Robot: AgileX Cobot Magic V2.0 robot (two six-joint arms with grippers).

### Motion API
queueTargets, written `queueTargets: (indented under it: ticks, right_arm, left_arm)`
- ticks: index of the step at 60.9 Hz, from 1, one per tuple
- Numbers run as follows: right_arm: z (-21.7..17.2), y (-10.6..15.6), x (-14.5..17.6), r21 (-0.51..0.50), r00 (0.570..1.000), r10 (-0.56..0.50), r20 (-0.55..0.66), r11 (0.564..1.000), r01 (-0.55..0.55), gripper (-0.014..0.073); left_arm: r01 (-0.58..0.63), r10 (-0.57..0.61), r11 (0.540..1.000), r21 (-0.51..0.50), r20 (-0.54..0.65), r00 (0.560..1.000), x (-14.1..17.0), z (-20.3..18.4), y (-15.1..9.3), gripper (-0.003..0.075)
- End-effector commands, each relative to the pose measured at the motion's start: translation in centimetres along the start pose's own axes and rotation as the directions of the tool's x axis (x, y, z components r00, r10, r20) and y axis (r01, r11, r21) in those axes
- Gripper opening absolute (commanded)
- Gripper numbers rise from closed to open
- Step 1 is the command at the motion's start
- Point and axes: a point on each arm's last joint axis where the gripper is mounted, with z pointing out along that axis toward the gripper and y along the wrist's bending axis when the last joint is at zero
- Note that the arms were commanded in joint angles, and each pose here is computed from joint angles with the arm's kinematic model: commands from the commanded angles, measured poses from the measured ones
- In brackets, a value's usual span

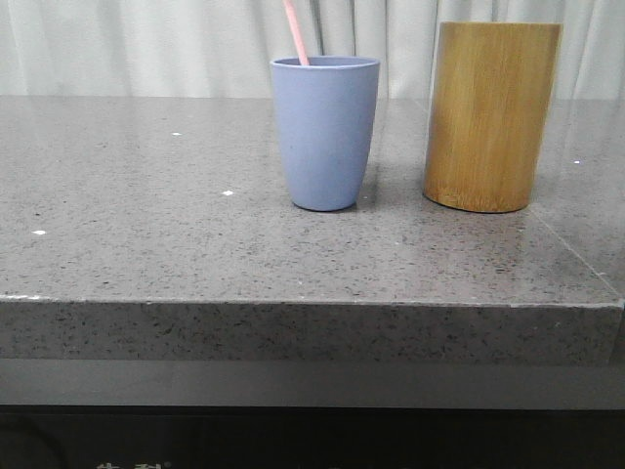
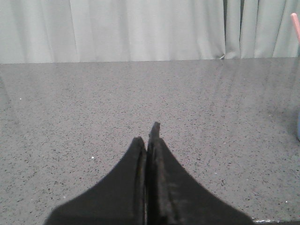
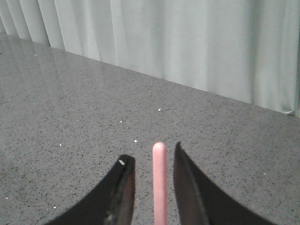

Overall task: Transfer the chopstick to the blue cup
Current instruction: 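Lower the pink stick into the blue cup and open the right gripper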

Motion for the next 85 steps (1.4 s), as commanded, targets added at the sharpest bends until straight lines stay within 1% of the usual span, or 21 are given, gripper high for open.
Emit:
queueTargets:
  ticks: [1,14,19,22,33,39,47,56,61,69,77,85]
  right_arm:
    - [-1.3,0.3,-3.4,-0.007,0.987,-0.004,0.158,1.0,0.005,0.0325]
    - [-3.0,0.4,-5.2,-0.012,0.977,-0.002,0.215,1.0,0.005,0.0329]
    - [-3.6,0.5,-5.8,-0.013,0.973,-0.001,0.232,1.0,0.005,0.0304]
    - [-3.8,0.5,-6.1,-0.014,0.971,-0.001,0.238,1.0,0.005,0.0258]
    - [-4.4,0.4,-6.6,-0.011,0.968,-0.002,0.25,1.0,0.005,-0.0021]
    - [-5.0,-0.2,-7.1,0.005,0.966,-0.009,0.257,1.0,0.008,-0.0118]
    - [-6.5,-2.0,-8.0,0.06,0.97,-0.021,0.243,0.998,0.007,-0.0111]
    - [-9.0,-5.0,-8.7,0.171,0.987,-0.063,0.149,0.985,0.037,-0.0111]
    - [-10.8,-6.8,-9.1,0.245,0.993,-0.08,0.09,0.968,0.056,-0.0111]
    - [-14.0,-9.0,-9.4,0.352,0.996,-0.08,0.039,0.934,0.061,-0.0111]
    - [-16.6,-9.9,-8.8,0.415,0.997,-0.072,0.022,0.908,0.056,-0.0111]
    - [-18.8,-9.2,-6.9,0.424,0.998,-0.063,0.005,0.904,0.055,-0.0111]
  left_arm:
    - [0.008,-0.009,1.0,0.008,0.112,0.994,-1.4,-0.5,0.0,-0.0019]
    - [0.008,-0.009,1.0,0.008,0.112,0.994,-1.4,-0.5,0.0,-0.0019]
    - [0.008,-0.009,1.0,0.008,0.112,0.994,-1.4,-0.5,0.0,-0.0019]
    - [0.008,-0.009,1.0,0.008,0.112,0.994,-1.4,-0.5,0.0,-0.0019]
    - [0.008,-0.009,1.0,0.008,0.112,0.994,-1.4,-0.5,0.0,-0.0019]
    - [0.008,-0.009,1.0,0.008,0.112,0.994,-1.4,-0.5,0.0,-0.0019]
    - [0.008,-0.009,1.0,0.008,0.112,0.994,-1.4,-0.5,0.0,-0.0019]
    - [0.008,-0.009,1.0,0.008,0.112,0.994,-1.4,-0.5,0.0,-0.0019]
    - [0.008,-0.009,1.0,0.008,0.112,0.994,-1.4,-0.5,0.0,-0.0019]
    - [0.008,-0.009,1.0,0.008,0.112,0.994,-1.4,-0.5,0.0,-0.0019]
    - [0.008,-0.009,1.0,0.008,0.112,0.994,-1.4,-0.5,0.0,-0.0019]
    - [0.008,-0.009,1.0,0.008,0.112,0.994,-1.4,-0.5,0.0,-0.0019]
